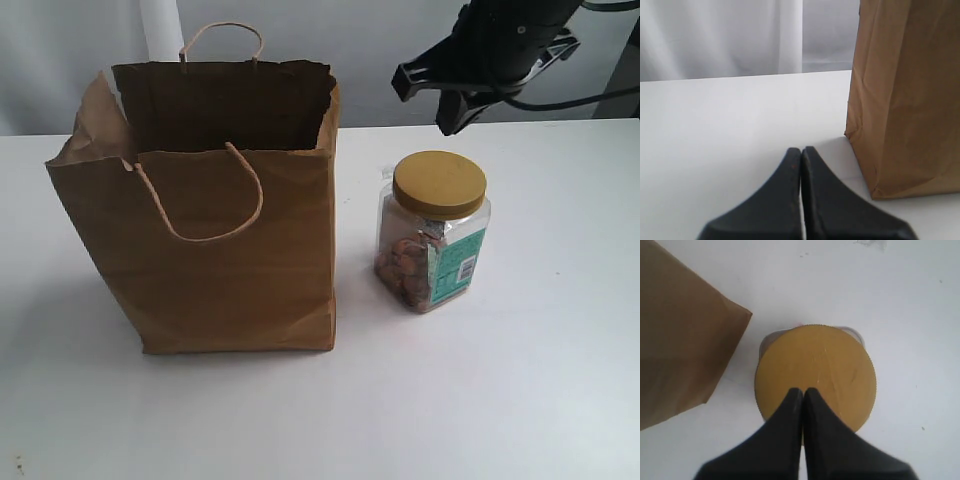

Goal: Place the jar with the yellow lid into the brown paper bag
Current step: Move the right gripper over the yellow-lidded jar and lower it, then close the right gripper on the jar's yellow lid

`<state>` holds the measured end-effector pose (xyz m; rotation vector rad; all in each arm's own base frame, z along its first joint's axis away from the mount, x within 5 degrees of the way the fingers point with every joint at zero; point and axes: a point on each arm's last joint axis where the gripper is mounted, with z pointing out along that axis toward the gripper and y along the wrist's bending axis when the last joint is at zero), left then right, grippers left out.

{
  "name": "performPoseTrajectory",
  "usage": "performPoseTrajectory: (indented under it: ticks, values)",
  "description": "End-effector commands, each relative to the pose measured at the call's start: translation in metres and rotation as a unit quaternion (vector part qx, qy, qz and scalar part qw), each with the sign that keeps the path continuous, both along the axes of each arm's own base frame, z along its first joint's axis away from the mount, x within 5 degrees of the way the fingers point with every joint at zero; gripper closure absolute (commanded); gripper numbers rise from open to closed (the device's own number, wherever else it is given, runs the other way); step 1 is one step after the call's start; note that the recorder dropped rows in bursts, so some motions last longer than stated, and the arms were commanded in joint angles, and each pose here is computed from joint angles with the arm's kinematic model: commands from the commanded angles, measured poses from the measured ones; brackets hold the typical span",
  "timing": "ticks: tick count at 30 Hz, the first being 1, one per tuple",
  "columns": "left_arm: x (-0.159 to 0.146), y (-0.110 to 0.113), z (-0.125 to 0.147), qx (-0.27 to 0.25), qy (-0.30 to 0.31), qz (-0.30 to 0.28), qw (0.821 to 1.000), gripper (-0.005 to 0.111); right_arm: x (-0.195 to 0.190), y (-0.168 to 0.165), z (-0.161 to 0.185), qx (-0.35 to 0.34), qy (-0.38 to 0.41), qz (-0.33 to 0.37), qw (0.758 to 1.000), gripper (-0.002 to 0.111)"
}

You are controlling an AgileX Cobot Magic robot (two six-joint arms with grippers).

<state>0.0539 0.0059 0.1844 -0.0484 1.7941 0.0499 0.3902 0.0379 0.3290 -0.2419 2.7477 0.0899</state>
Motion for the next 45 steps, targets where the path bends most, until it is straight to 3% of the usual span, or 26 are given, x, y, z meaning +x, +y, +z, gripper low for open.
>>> performPoseTrajectory:
  ticks: [1, 3, 6, 9, 10, 11, 13, 45]
  values:
    - [0.0, -0.001, 0.001, -0.004, -0.004, -0.003, 1.0, 0.106, 0.002, -0.003, -0.003, -0.024, 0.005, 0.023, 0.999, 0.108]
    - [0.0, -0.001, 0.001, -0.004, -0.004, -0.003, 1.0, 0.106, 0.003, -0.003, -0.004, -0.025, 0.007, 0.025, 0.999, 0.102]
    - [0.0, -0.001, 0.001, -0.004, -0.004, -0.003, 1.0, 0.106, 0.004, -0.003, -0.005, -0.025, 0.008, 0.025, 0.999, 0.085]
    - [0.0, -0.001, 0.001, -0.004, -0.004, -0.003, 1.0, 0.106, 0.004, -0.002, -0.005, -0.023, 0.008, 0.025, 0.999, 0.055]
    - [0.0, -0.001, 0.001, -0.004, -0.004, -0.003, 1.0, 0.106, 0.004, -0.002, -0.006, -0.023, 0.009, 0.025, 0.999, 0.041]
    - [0.0, -0.001, 0.001, -0.004, -0.004, -0.003, 1.0, 0.106, 0.005, -0.002, -0.008, -0.021, 0.012, 0.021, 0.999, 0.018]
    - [0.0, -0.001, 0.001, -0.004, -0.004, -0.003, 1.0, 0.106, 0.006, -0.002, -0.011, -0.022, 0.015, 0.022, 0.999, 0.003]
    - [0.0, -0.001, 0.001, -0.004, -0.004, -0.003, 1.0, 0.106, 0.037, 0.0, -0.082, -0.027, 0.085, 0.021, 0.996, 0.003]
